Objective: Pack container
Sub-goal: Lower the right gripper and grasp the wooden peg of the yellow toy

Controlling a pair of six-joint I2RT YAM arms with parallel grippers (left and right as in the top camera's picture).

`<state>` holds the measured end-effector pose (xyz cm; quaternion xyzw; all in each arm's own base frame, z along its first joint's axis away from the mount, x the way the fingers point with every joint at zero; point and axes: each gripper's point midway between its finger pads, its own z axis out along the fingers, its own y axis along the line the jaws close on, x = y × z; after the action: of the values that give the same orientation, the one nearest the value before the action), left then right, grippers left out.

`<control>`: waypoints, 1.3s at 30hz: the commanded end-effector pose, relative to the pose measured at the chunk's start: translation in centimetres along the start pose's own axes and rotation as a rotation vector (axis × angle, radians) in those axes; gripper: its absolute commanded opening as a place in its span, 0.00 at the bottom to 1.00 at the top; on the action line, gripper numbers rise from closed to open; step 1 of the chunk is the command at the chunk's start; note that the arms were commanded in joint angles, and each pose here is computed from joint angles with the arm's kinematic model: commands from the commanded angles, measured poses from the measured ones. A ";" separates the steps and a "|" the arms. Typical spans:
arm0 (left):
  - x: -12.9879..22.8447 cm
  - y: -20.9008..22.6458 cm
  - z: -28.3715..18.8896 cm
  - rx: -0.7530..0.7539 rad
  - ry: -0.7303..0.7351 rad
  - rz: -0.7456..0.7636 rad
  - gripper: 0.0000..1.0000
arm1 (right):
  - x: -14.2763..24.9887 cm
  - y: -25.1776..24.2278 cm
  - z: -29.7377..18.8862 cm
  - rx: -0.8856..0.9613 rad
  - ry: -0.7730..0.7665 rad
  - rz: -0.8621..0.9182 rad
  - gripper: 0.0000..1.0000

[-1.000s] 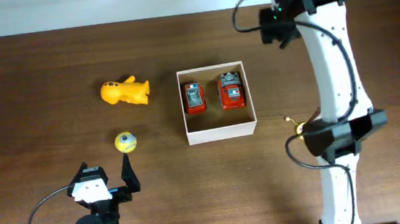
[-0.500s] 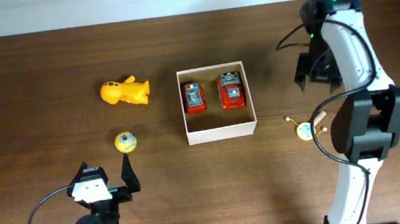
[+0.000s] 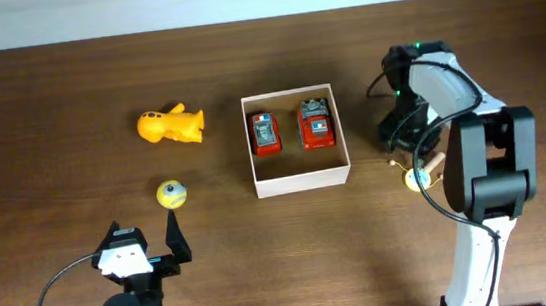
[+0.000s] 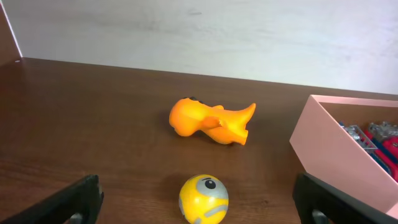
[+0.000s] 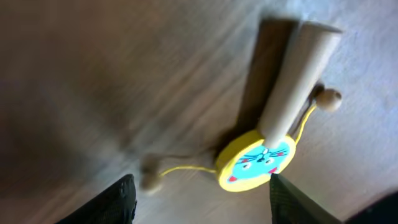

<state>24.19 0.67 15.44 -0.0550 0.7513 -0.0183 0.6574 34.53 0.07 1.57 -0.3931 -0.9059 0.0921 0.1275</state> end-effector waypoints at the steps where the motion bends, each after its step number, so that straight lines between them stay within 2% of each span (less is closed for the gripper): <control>1: 0.2 -0.1 0.0 0.006 0.002 -0.002 0.99 | 0.7 -0.6 -0.9 -0.020 -0.007 0.063 0.63; 7: 0.2 -0.1 0.0 0.006 0.002 -0.002 0.99 | 0.4 -2.1 -2.1 0.006 -0.071 0.051 0.63; 13: 0.2 -0.1 0.0 0.006 0.002 -0.002 0.99 | -0.9 -3.2 -3.2 0.050 -0.160 -0.049 0.63; 21: 0.2 -0.1 0.0 0.006 0.002 -0.003 0.99 | -1.5 -4.6 -0.4 0.098 -0.176 0.009 0.63; 27: 0.2 -0.1 0.0 0.006 0.002 -0.002 0.99 | -2.9 -4.2 1.9 0.035 -0.186 -0.009 0.62; 35: 0.2 -0.1 0.0 0.006 0.002 -0.003 0.99 | -5.0 -1.3 2.0 -0.131 -0.226 -0.104 0.62; 39: 0.2 -0.1 0.0 0.006 0.002 -0.002 0.99 | -4.8 -0.4 2.2 -0.198 -0.196 -0.065 0.62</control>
<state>24.19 0.67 15.44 -0.0550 0.7513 -0.0183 0.6574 37.77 -4.90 0.15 -0.3564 -0.9315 0.0681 -0.0260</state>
